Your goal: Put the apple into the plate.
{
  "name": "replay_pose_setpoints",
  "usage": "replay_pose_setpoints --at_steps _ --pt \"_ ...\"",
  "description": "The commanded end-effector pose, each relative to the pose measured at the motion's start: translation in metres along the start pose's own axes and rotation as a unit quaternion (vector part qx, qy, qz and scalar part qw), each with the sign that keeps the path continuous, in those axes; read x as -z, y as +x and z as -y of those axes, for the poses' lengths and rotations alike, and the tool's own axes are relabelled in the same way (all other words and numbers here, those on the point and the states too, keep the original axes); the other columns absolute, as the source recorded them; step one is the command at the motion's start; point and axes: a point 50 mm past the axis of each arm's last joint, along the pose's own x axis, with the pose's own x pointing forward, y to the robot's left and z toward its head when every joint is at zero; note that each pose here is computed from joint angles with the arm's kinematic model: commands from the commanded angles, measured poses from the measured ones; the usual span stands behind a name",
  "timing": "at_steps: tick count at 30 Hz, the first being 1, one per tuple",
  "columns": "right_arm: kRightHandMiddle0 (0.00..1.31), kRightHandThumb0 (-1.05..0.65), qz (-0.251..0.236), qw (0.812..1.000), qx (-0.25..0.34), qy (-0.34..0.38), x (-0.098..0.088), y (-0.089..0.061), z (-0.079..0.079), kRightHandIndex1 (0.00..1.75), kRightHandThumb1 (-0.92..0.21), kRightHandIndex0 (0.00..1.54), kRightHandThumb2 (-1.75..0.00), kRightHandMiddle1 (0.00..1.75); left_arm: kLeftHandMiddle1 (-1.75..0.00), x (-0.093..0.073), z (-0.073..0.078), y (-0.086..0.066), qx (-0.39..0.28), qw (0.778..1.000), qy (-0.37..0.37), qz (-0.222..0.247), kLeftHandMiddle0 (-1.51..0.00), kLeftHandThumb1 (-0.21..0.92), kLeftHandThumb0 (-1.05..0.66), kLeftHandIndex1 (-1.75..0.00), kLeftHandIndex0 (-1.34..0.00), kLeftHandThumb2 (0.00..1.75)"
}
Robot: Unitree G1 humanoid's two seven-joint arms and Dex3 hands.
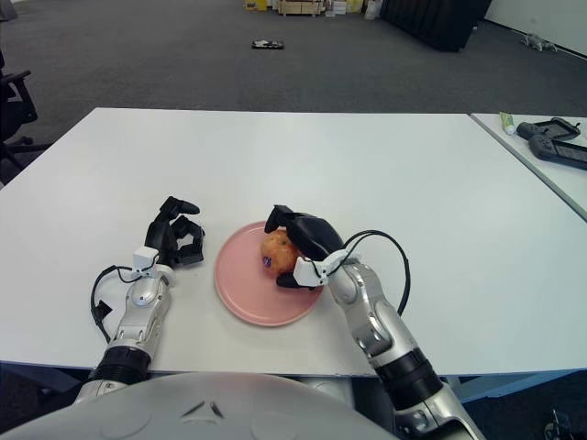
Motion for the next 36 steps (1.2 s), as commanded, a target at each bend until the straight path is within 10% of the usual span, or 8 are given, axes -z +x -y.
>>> replay_pose_setpoints --at_steps 1,8,29,36 --pt "0.01 -0.85 0.031 0.999 0.007 0.000 -0.002 -0.002 0.012 0.23 -0.68 0.01 -0.64 0.35 -1.74 0.008 -0.002 -0.004 0.004 1.000 -0.002 -0.019 -0.73 0.16 -0.01 -1.71 -0.52 1.50" --pt "0.00 -1.02 0.086 0.996 0.007 0.033 -0.008 -0.008 0.023 0.02 -0.77 0.00 -0.46 0.02 -1.75 0.009 -0.003 -0.004 -0.001 1.000 0.007 -0.025 -0.71 0.18 -0.01 -1.73 -0.49 1.49" --pt "0.00 -1.05 0.125 0.973 0.016 0.193 -0.019 -0.021 0.035 0.00 -0.92 0.00 -0.23 0.00 -1.74 0.008 -0.002 -0.005 0.009 1.000 -0.015 -0.021 -0.62 0.30 -0.01 -1.75 -0.40 1.36" --pt "0.00 -1.05 0.106 0.968 0.049 0.222 -0.002 -0.020 0.033 0.00 -0.92 0.00 -0.30 0.00 -1.75 0.007 -0.002 -0.005 0.012 1.000 -0.014 -0.015 -0.73 0.15 -0.01 -1.74 -0.50 1.52"
